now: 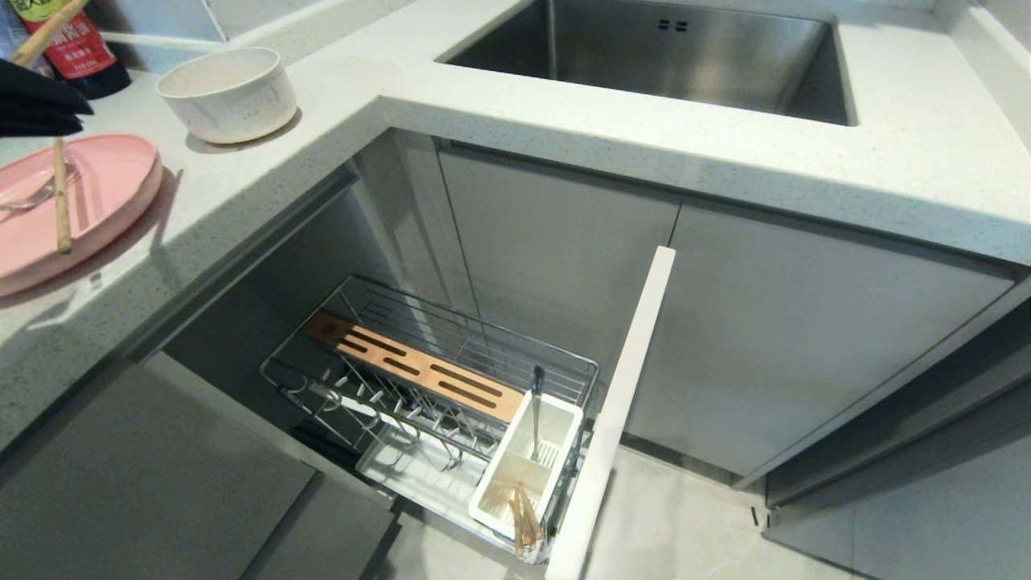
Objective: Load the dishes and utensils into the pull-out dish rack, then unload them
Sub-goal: Pick up the chopsticks and place it in the cupboard
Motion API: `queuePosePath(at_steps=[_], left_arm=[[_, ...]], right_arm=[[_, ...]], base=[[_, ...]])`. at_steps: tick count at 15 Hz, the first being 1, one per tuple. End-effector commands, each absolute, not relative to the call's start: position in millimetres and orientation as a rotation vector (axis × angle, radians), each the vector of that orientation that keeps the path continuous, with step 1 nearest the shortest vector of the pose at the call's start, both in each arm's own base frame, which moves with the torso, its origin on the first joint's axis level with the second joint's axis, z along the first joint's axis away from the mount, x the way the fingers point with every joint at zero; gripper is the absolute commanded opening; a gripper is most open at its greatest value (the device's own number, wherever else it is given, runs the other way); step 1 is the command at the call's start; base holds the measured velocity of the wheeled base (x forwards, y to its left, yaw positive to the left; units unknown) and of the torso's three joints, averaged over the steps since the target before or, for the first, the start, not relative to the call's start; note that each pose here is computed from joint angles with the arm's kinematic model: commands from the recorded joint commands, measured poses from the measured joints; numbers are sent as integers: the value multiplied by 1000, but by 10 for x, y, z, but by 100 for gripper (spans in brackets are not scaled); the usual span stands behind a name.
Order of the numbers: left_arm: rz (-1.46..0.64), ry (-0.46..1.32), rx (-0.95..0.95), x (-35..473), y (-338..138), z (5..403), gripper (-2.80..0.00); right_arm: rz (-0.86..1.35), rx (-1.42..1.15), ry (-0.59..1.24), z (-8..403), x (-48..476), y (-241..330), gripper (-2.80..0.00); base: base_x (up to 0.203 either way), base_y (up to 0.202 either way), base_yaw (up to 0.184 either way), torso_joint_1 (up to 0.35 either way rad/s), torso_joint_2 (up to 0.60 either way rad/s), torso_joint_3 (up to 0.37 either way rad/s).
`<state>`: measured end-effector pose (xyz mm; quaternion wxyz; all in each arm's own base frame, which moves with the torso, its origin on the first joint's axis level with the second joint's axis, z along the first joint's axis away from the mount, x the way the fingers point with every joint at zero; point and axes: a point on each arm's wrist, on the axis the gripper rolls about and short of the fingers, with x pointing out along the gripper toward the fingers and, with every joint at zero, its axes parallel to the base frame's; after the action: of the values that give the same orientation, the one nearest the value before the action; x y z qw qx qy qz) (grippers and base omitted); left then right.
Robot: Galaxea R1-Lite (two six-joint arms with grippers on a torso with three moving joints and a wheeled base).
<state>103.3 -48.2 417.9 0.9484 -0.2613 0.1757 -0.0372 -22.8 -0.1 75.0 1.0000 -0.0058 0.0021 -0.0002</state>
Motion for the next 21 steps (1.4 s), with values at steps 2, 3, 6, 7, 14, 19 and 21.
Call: queuePosePath(at_steps=[2,3,6,7,14,19,21], left_arm=[[-183,443,-484,946,-601,4087,-280],[-212,486,-459,961,-658,4030,-280],[-354,629,-403,934,-773,3911,-280],[-371,687,-342,935,-799,3852,-280],[-396,952,65,972,-854,3446,-280],[-447,1028,273,1079,-951,3118,-280],[-482,1039,351,1117,-998,2991,-280]], right_arm=[[0,-12,3,750,-229,-1,-280],[0,-12,3,750,-229,-1,-280],[0,-12,5,750,-228,-1,-280],[0,-12,5,750,-228,-1,-280],[0,-12,5,750,-228,-1,-280],[0,-12,5,748,-229,-1,-280],[0,-12,6,749,-228,-1,-280]], base=[[0,0,0,0,0,0],[0,0,0,0,0,0],[0,0,0,0,0,0],[0,0,0,0,0,0],[0,0,0,0,0,0],[0,0,0,0,0,0],[0,0,0,0,0,0]])
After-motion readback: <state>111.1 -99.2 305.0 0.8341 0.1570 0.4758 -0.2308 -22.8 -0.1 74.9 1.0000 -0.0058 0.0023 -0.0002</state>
